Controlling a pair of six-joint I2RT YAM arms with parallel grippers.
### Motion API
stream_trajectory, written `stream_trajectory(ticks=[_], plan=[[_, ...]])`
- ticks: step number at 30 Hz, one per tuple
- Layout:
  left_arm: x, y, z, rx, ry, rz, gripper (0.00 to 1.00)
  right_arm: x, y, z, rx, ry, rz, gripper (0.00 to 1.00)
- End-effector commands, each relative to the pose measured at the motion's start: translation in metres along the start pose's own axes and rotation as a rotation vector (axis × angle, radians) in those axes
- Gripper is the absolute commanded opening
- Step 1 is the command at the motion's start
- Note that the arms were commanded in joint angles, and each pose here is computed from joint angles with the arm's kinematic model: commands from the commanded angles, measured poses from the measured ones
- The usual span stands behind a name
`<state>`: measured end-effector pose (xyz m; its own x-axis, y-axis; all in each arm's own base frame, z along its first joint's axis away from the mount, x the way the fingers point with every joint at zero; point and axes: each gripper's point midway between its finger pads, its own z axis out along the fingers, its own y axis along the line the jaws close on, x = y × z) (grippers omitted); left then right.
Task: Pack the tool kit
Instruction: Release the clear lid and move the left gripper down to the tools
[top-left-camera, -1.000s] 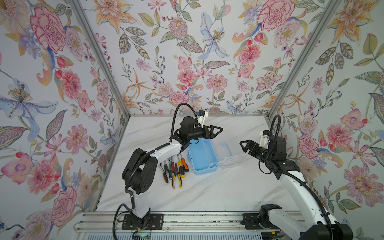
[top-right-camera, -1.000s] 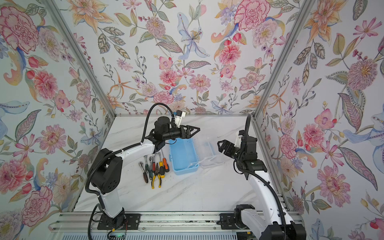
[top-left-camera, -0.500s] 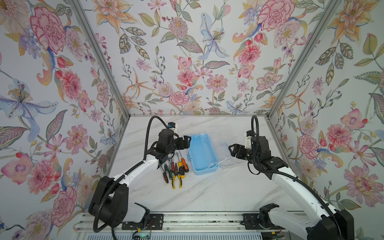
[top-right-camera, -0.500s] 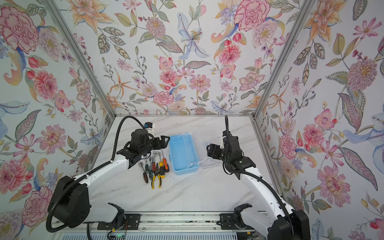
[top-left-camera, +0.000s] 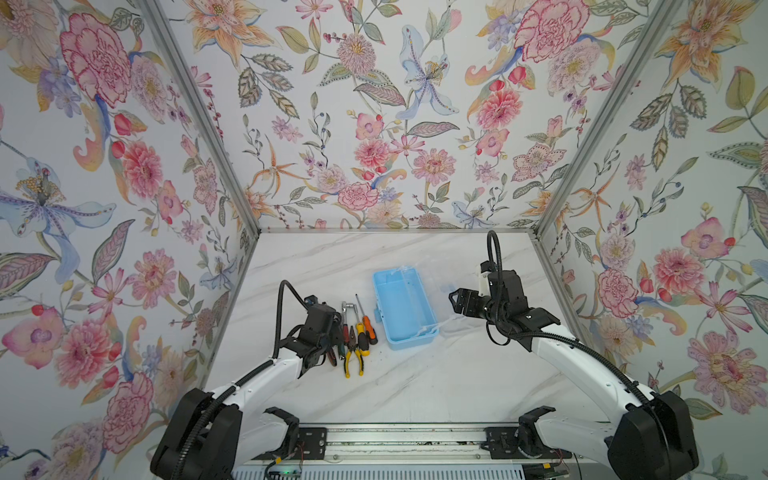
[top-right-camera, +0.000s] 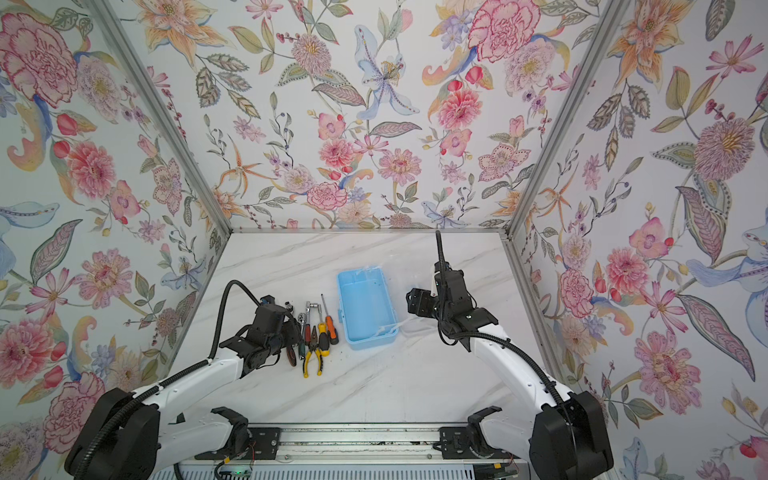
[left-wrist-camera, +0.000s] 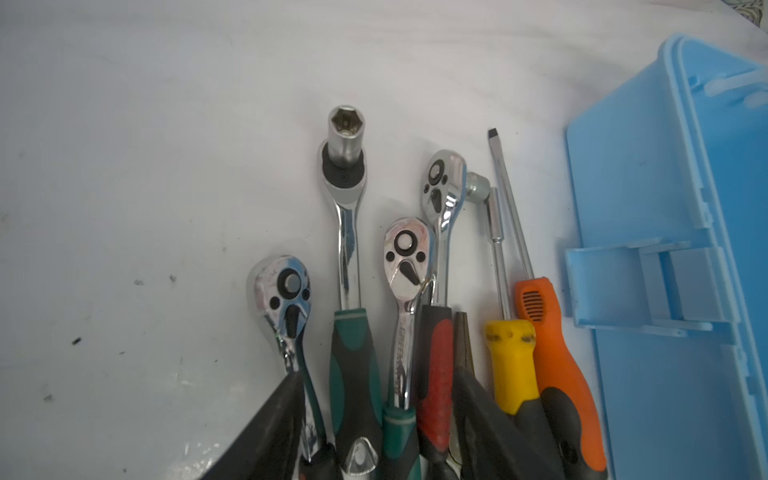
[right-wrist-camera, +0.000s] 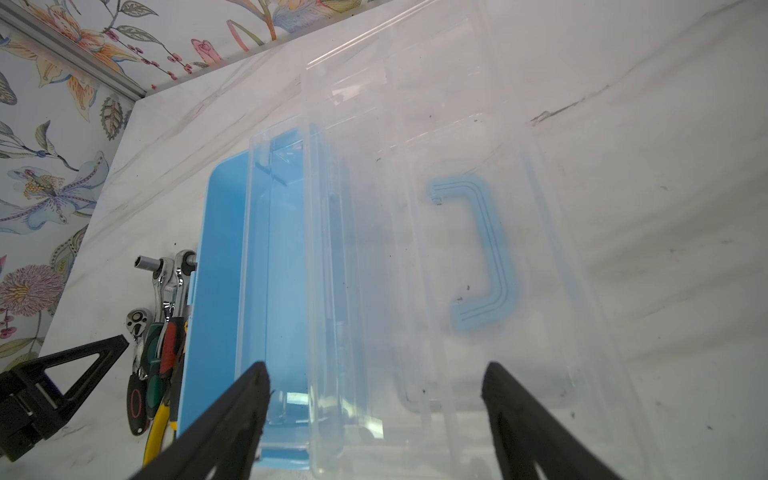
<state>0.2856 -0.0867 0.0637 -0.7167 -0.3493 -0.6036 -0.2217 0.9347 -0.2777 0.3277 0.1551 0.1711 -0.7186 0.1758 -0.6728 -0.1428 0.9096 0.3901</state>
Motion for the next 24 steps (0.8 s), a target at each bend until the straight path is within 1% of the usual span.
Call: stream_trajectory(ticks=[1, 10, 16, 20, 24], plan=[[-0.006, 0.017, -0.004, -0.059, -0.046, -0.065, 0.57, -0.015, 0.009, -0.005, -0.022, -0.047, -0.030, 0.82], [-0.004, 0.034, 0.011, -0.075, -0.022, -0.105, 0.50, -0.014, 0.009, 0.000, -0.022, -0.037, -0.033, 0.82], [0.000, 0.033, 0.025, -0.062, 0.006, -0.103, 0.50, -0.016, 0.007, 0.000, -0.016, -0.039, -0.029, 0.82], [0.009, 0.031, 0.036, -0.051, 0.041, -0.109, 0.47, -0.017, 0.007, 0.000, -0.017, -0.038, -0.028, 0.82], [0.012, 0.032, 0.041, -0.052, 0.046, -0.110, 0.44, -0.016, 0.005, 0.002, -0.013, -0.033, -0.024, 0.82]])
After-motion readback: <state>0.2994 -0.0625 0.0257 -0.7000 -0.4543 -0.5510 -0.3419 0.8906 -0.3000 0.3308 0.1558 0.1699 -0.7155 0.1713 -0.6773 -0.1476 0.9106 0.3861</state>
